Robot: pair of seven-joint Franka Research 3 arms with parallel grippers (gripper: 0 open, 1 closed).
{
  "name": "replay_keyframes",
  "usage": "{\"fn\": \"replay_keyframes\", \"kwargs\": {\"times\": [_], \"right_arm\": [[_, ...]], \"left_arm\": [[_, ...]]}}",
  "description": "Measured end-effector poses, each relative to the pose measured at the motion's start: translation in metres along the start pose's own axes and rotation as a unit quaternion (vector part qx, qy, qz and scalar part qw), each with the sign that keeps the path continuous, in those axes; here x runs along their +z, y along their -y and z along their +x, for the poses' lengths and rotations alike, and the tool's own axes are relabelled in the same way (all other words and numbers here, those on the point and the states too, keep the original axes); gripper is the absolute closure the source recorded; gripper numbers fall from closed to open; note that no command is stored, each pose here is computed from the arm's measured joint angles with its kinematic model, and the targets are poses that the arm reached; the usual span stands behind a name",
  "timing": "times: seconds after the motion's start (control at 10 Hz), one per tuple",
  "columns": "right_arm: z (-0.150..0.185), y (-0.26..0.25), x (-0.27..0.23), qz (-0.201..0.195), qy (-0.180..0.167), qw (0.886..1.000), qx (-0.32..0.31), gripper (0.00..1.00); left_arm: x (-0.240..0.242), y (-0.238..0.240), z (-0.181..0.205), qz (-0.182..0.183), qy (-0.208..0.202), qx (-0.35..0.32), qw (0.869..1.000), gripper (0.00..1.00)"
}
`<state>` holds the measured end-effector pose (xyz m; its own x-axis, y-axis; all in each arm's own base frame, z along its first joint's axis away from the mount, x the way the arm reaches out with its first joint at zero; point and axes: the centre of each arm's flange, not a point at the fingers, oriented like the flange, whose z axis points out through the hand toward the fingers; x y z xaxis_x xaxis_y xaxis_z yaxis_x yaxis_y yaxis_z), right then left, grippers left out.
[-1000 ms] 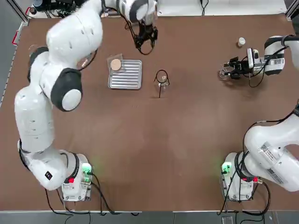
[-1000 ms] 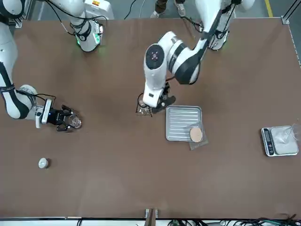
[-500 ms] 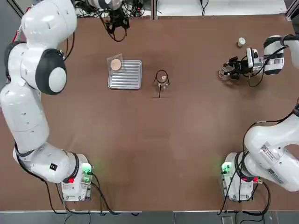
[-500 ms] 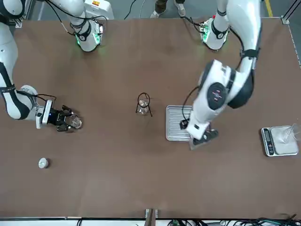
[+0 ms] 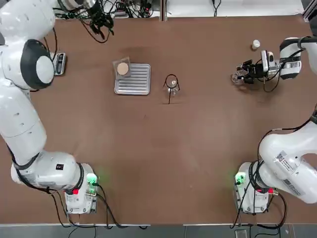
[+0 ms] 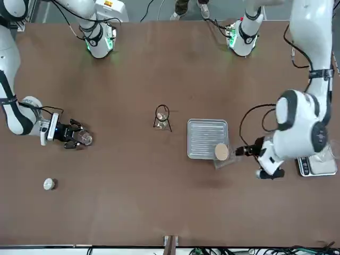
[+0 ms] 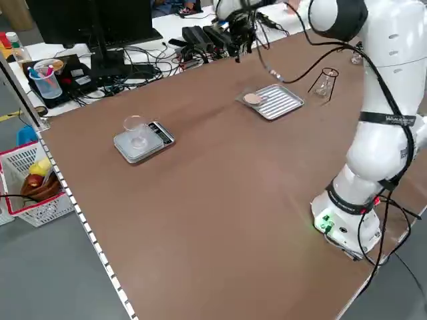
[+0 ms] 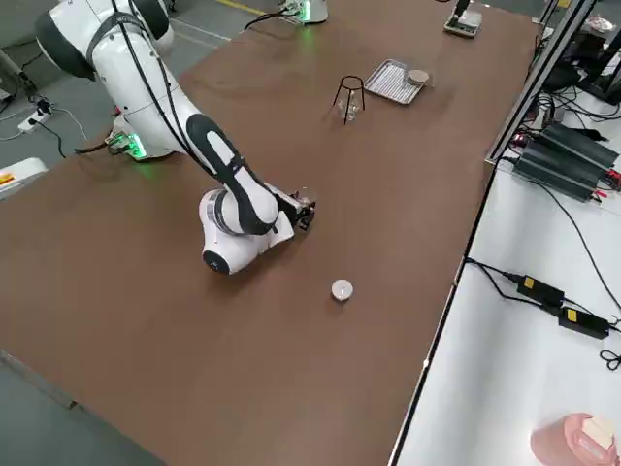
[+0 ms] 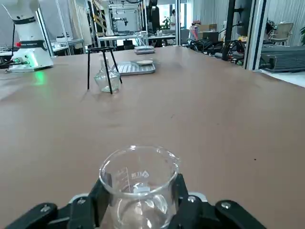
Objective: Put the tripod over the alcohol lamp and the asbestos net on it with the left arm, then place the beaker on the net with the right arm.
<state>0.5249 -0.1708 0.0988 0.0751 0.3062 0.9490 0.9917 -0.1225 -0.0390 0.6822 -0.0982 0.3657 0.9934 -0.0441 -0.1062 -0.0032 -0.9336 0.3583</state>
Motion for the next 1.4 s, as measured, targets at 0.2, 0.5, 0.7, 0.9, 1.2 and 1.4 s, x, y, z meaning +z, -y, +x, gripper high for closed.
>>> {"fn": "replay_keyframes", "kwargs": {"times": [0.2,0.5,0.7,0.9,1.2,1.4], "right_arm": [[0.001,-0.001,0.002,0.002,0.000,1.000,-0.001,0.42],[0.002,-0.002,0.004,0.003,0.000,1.000,-0.002,0.42],[0.003,-0.003,0.006,0.003,-0.001,1.000,-0.002,0.42],[0.008,-0.007,0.014,0.006,-0.003,1.000,-0.005,0.42],[0.015,-0.014,0.024,0.013,-0.002,1.000,-0.014,0.42],[0.018,-0.017,0.026,0.011,-0.003,1.000,-0.014,0.42]], "left_arm": [[0.021,0.041,0.006,-0.074,0.003,0.037,0.997,0.23],[0.082,0.088,0.015,-0.146,0.012,0.053,0.988,0.23],[0.102,0.107,0.017,-0.180,0.005,0.065,0.981,0.24],[0.118,0.125,0.017,-0.202,0.002,0.059,0.978,0.23],[0.141,0.127,0.019,-0.203,0.003,0.056,0.978,0.25],[0.156,0.126,0.020,-0.198,0.001,0.055,0.979,0.26]]}}
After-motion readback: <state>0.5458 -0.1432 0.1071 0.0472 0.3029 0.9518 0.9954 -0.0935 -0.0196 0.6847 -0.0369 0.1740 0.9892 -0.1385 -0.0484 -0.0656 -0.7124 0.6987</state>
